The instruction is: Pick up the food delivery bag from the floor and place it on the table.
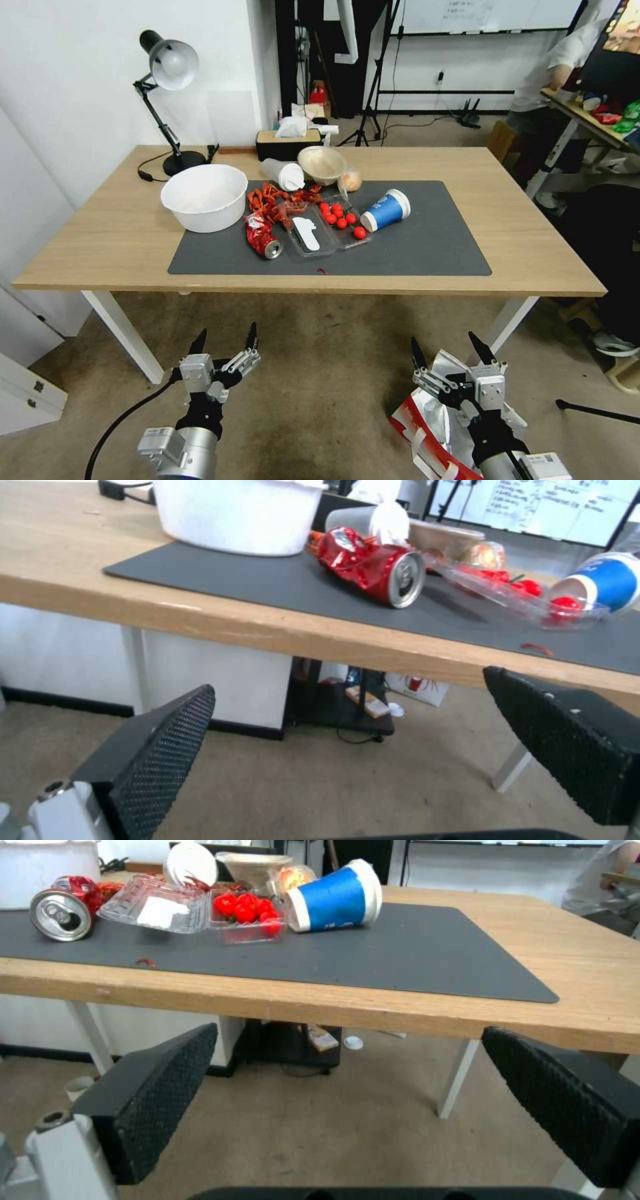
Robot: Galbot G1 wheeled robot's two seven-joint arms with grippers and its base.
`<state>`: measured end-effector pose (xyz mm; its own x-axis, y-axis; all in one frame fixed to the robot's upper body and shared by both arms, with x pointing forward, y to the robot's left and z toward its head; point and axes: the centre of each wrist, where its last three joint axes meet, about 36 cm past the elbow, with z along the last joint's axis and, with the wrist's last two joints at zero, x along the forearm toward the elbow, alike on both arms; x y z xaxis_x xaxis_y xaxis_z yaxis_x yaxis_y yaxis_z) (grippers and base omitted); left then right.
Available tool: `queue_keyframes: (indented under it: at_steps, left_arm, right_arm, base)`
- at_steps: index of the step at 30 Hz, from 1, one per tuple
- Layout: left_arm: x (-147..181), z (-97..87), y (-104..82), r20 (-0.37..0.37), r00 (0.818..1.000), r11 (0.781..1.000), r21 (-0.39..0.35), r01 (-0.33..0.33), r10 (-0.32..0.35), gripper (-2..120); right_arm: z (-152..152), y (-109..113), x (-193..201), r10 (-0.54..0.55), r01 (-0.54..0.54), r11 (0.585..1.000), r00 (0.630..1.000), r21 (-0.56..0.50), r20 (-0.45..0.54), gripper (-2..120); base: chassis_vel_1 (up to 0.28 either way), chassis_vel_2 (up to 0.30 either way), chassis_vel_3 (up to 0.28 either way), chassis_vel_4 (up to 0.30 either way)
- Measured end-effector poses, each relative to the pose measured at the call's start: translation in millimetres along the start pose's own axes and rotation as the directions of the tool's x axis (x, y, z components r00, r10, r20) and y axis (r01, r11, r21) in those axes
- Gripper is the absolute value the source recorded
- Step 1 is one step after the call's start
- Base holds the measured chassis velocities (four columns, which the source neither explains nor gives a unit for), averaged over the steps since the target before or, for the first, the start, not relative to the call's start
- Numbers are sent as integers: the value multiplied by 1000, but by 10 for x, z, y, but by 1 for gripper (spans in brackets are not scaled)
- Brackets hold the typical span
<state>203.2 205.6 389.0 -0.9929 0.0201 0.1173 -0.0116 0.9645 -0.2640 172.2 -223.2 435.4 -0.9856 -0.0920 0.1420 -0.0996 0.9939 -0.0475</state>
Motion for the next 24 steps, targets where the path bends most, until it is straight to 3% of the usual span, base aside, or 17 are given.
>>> queue_keyframes:
  at_steps: [24]
  left_arm:
    - [40,82,37,41,999,999,-40,-24,26,100]
  right_arm:
    - [-71,2,-64,-2,2,1000,999,-5,39,100]
  base:
    - [0,0,0,0]
